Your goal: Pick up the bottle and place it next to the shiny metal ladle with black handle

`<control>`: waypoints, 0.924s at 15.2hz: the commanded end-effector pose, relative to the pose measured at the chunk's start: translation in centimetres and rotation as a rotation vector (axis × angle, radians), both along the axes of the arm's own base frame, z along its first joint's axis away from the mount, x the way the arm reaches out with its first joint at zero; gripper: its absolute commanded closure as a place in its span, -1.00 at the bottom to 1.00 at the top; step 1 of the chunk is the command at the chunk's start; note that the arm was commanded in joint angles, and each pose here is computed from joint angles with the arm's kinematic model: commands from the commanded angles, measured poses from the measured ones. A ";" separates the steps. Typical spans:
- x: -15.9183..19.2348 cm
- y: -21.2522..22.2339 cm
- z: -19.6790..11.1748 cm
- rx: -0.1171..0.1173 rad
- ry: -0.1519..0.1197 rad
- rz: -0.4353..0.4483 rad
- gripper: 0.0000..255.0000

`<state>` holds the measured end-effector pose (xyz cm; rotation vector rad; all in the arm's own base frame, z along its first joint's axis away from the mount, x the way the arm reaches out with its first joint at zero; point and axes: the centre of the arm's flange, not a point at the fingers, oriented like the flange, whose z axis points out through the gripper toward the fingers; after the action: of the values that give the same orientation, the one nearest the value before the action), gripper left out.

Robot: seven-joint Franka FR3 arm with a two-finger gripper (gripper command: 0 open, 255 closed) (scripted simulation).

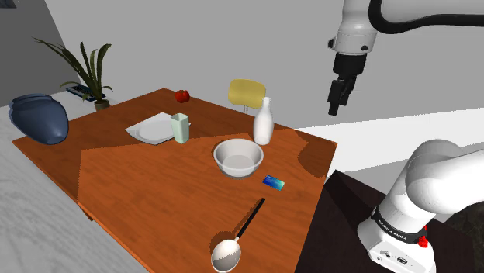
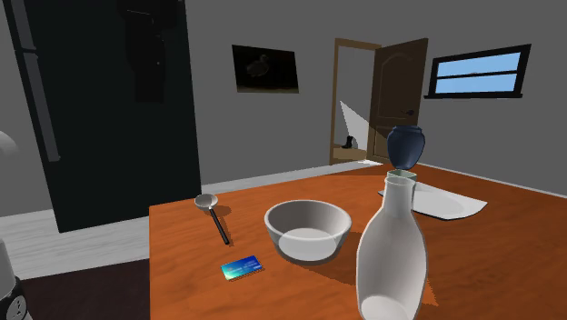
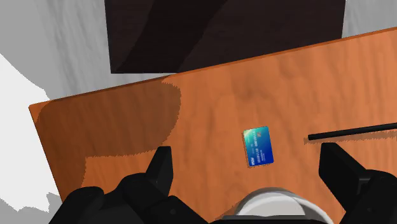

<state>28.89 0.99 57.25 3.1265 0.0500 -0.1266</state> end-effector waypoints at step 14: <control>14.5 -6.4 -5.0 0.000 -0.039 0.046 -1.00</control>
<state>42.06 -4.89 52.67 3.1246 0.1156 -0.0707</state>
